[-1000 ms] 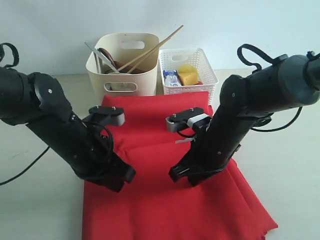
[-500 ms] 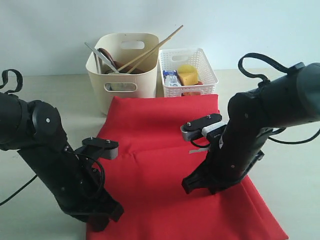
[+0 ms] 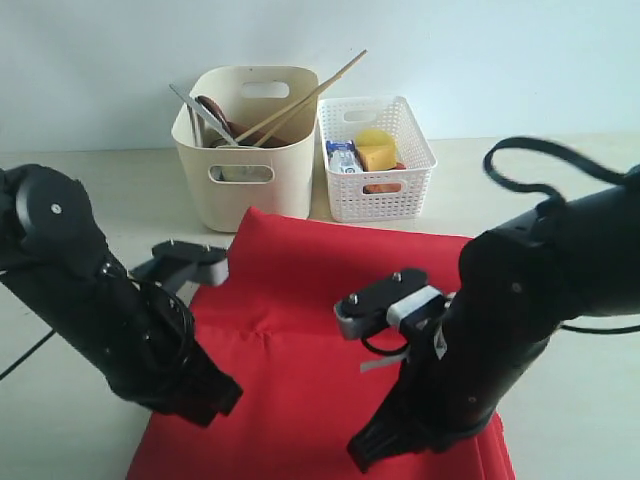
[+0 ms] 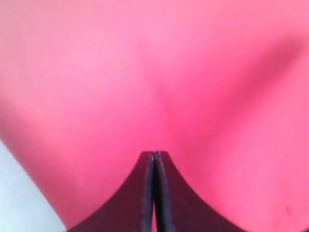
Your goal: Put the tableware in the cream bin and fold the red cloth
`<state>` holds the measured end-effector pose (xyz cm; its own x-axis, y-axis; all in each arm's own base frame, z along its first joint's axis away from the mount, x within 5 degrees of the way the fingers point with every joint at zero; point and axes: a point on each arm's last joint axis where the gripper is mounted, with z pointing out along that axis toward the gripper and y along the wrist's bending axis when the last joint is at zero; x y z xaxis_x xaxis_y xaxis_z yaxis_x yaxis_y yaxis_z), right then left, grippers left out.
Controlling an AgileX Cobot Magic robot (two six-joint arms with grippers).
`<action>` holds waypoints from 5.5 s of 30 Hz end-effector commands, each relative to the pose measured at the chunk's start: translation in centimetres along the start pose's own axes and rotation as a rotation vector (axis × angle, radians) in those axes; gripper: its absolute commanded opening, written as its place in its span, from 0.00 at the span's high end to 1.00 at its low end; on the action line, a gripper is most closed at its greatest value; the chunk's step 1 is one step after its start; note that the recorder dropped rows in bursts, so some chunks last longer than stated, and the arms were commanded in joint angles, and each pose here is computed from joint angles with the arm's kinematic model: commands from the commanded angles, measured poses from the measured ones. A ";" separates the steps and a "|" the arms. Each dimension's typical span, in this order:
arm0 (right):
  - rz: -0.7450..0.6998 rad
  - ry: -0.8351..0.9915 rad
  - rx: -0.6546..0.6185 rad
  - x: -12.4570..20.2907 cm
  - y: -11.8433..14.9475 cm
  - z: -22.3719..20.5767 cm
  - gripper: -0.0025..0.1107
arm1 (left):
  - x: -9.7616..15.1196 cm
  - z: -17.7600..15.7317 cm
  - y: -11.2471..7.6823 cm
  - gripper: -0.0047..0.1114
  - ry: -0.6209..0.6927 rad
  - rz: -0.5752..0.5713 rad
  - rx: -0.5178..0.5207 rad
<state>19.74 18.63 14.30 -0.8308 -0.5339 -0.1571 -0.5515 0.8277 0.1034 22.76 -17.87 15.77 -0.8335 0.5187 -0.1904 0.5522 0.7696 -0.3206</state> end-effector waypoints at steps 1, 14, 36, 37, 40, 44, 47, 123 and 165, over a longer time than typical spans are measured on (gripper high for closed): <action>-0.021 -0.257 0.040 -1.2 -0.2 -3.8 0.98 | -1.4 -2.6 -0.3 0.96 -0.240 0.020 -0.066; 0.206 -0.473 0.149 -6.1 -7.7 -4.2 0.98 | -9.3 -2.3 1.3 0.96 -0.504 0.048 -0.178; 0.336 -0.364 0.193 -6.5 -12.4 -0.8 0.98 | -11.1 2.0 6.5 0.96 -0.405 -0.038 -0.216; 0.340 -0.379 0.193 -6.4 -12.2 -1.6 0.98 | -11.1 1.4 6.3 0.96 -0.409 -0.032 -0.211; 0.354 -0.420 0.192 -6.1 -11.9 -4.2 0.98 | -11.0 -1.2 5.1 0.96 -0.432 -0.012 -0.191; 0.366 -0.441 0.198 -5.2 -11.3 -7.2 0.98 | -10.5 -4.7 3.5 0.96 -0.463 0.024 -0.171; 0.388 -0.434 0.193 -4.3 -10.9 -9.0 0.98 | -9.7 -7.1 2.5 0.96 -0.498 0.034 -0.159; 0.329 -0.164 -0.086 1.2 -8.7 3.2 0.90 | 17.0 -18.6 -0.9 0.96 -1.217 -0.009 -0.454; 0.595 0.280 0.324 4.7 -21.2 -2.4 0.98 | 22.9 -8.4 2.5 0.96 -1.176 -0.142 -0.562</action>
<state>26.75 -0.59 13.08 -0.9941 0.0037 0.1088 -0.0173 0.9815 -0.1909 5.25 -1.08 19.12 -0.2251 0.0143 -0.9742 0.1829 0.9827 -0.0278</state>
